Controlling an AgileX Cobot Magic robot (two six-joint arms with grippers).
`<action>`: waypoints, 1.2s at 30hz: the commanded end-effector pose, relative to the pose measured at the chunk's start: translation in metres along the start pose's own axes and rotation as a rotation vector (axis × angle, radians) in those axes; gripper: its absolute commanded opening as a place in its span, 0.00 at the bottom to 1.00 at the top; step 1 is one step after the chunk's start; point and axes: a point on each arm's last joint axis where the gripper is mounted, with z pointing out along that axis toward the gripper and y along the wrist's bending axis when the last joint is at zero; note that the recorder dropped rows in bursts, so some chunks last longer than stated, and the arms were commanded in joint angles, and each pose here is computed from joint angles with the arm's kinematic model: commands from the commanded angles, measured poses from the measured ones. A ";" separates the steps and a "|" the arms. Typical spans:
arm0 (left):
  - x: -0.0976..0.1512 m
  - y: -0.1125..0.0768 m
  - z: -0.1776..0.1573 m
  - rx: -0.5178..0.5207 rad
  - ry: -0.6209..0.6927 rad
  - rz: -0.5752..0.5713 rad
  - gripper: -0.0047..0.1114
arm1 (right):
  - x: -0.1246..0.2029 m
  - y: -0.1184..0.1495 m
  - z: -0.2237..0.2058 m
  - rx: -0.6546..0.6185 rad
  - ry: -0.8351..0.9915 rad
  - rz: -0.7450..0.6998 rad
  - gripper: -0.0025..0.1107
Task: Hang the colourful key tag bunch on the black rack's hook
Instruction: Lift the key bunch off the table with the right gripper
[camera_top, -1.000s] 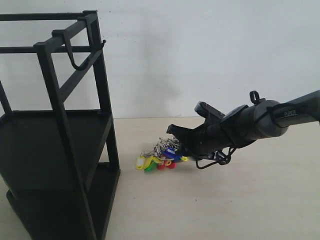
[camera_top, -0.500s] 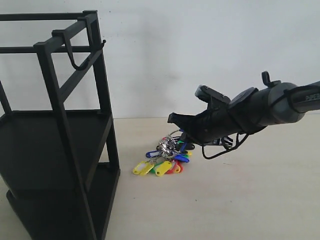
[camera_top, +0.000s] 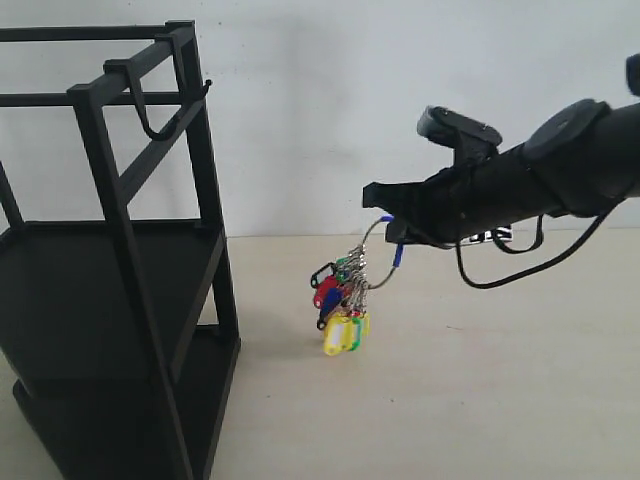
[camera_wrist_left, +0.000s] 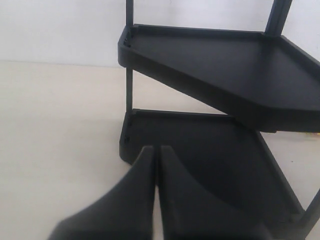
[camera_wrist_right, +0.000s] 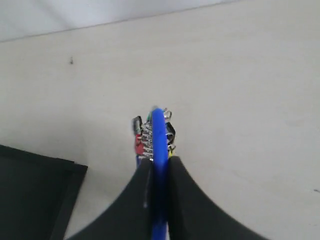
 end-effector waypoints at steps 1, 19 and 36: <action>0.000 0.000 0.000 -0.001 -0.007 0.008 0.08 | -0.011 0.010 -0.036 -0.036 -0.002 -0.159 0.02; 0.000 0.000 0.000 -0.001 -0.007 0.008 0.08 | -0.011 0.030 -0.121 -0.093 -0.019 -0.241 0.02; 0.000 0.000 0.000 -0.001 -0.007 0.008 0.08 | 0.004 0.044 -0.147 -0.067 -0.003 -0.241 0.02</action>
